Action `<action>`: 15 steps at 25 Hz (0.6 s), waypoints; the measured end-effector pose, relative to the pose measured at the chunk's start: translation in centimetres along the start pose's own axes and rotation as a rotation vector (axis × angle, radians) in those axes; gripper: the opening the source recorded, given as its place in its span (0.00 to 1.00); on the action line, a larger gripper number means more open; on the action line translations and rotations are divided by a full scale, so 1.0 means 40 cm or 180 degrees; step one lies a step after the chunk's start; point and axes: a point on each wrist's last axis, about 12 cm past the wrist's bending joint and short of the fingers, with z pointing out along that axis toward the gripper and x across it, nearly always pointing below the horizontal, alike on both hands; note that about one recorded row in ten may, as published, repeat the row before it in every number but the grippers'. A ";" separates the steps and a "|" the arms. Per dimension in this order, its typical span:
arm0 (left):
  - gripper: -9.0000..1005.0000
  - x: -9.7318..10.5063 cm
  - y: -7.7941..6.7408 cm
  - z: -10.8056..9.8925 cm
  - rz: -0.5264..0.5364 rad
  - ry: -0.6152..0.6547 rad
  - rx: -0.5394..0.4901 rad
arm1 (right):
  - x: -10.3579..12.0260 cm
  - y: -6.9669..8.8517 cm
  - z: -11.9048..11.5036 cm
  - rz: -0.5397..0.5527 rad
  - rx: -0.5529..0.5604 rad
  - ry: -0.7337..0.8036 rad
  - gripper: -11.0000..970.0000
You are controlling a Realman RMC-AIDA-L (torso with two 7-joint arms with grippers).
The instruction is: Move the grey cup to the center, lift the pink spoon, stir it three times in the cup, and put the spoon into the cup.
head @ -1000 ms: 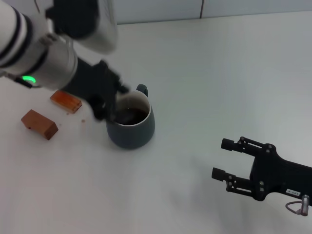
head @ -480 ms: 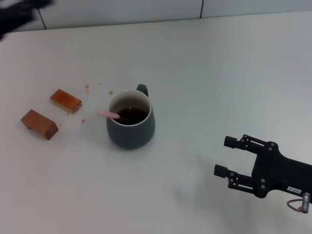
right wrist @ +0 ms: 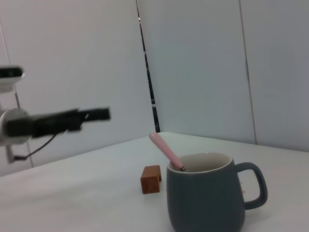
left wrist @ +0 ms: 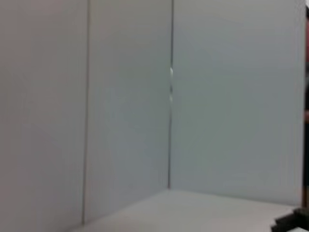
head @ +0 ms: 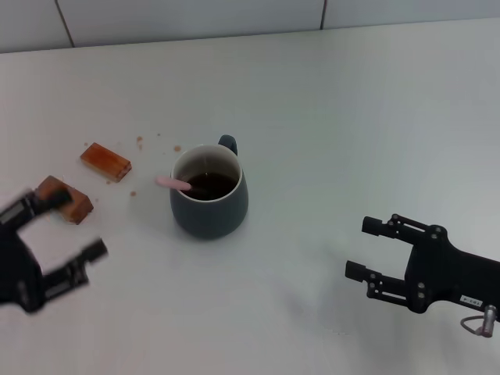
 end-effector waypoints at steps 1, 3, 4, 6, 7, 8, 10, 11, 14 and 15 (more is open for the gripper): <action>0.81 0.018 -0.026 -0.014 -0.0066 0.0072 0.0037 | 0.000 -0.002 -0.001 -0.0008 0.0004 0.0008 0.79; 0.81 0.023 -0.034 -0.021 -0.0096 0.0074 0.0029 | 0.000 -0.002 -0.001 -0.0012 0.0006 0.0013 0.79; 0.81 0.028 -0.042 -0.028 -0.0130 0.0078 0.0015 | 0.000 -0.005 0.000 -0.0019 0.0014 0.0031 0.79; 0.81 0.041 -0.058 -0.043 -0.0127 0.0109 -0.0039 | 0.000 -0.007 0.002 -0.0028 0.0015 0.0051 0.79; 0.81 0.041 -0.058 -0.043 -0.0127 0.0109 -0.0039 | 0.000 -0.007 0.002 -0.0028 0.0015 0.0051 0.79; 0.81 0.046 -0.064 -0.045 -0.0104 0.0119 -0.0047 | 0.000 -0.008 0.003 -0.0032 0.0011 0.0058 0.79; 0.81 0.053 -0.073 -0.042 -0.0056 0.0126 -0.0046 | 0.000 -0.009 0.004 -0.0036 0.0005 0.0064 0.79; 0.81 0.057 -0.078 -0.037 -0.0042 0.0129 -0.0028 | -0.001 -0.009 0.005 -0.0039 0.0002 0.0067 0.79; 0.81 0.057 -0.078 -0.031 -0.0043 0.0135 0.0007 | -0.001 -0.009 0.005 -0.0040 0.0000 0.0067 0.79; 0.81 0.057 -0.078 -0.030 -0.0043 0.0134 0.0010 | -0.001 -0.009 0.005 -0.0040 -0.0001 0.0068 0.79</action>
